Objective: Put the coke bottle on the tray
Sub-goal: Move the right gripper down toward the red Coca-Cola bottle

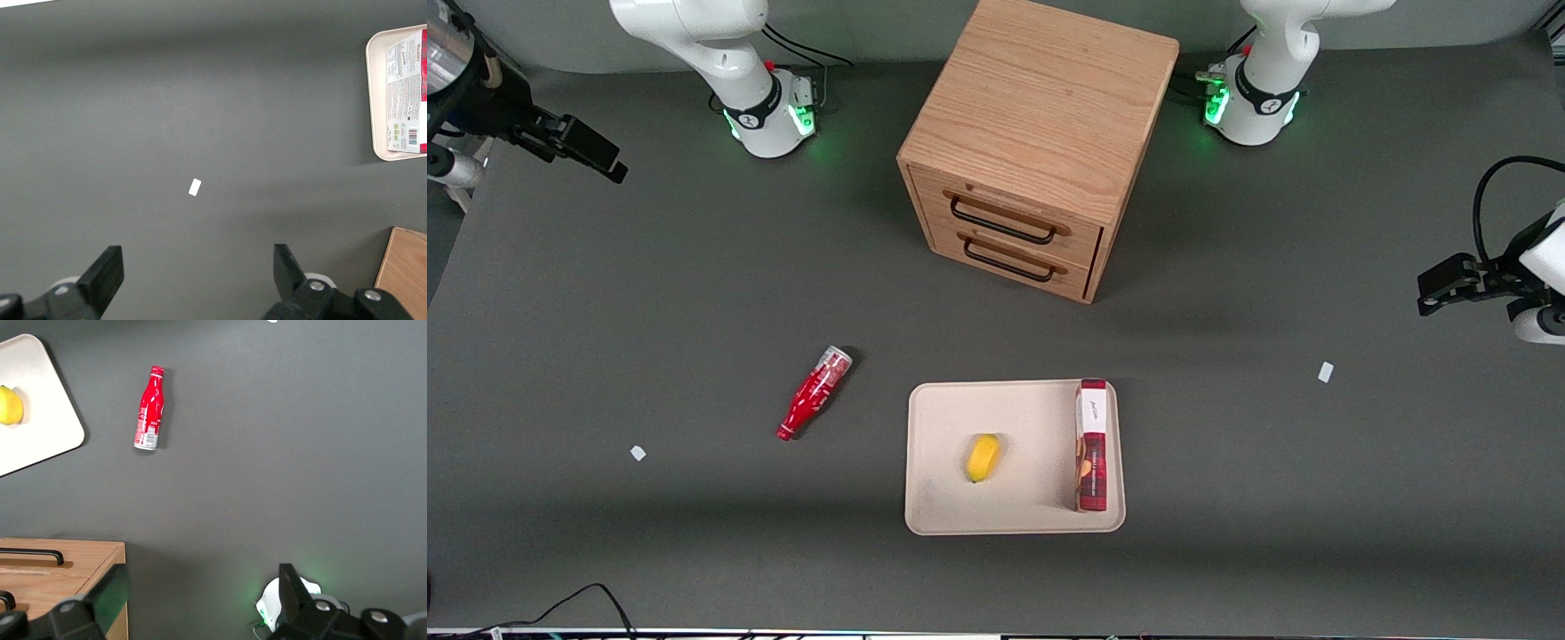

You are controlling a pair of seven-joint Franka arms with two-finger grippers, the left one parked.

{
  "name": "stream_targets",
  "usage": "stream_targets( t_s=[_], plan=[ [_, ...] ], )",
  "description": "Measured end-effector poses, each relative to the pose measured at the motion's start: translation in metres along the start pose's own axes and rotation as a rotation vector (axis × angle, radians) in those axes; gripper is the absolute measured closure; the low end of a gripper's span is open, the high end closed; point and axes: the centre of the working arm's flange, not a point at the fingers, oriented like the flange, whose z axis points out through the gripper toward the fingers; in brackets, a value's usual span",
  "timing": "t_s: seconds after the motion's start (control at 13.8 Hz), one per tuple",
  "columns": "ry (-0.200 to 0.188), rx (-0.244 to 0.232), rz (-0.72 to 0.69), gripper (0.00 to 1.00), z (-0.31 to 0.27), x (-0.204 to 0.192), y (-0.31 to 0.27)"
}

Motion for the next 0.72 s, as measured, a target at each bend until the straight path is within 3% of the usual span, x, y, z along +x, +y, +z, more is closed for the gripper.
stream_targets(
  t_s=[0.51,0.72],
  plan=[
    [-0.048,-0.018,-0.026,0.00,0.012,0.005,-0.005],
    [-0.084,0.000,-0.014,0.00,0.032,0.018,-0.052]
  ],
)
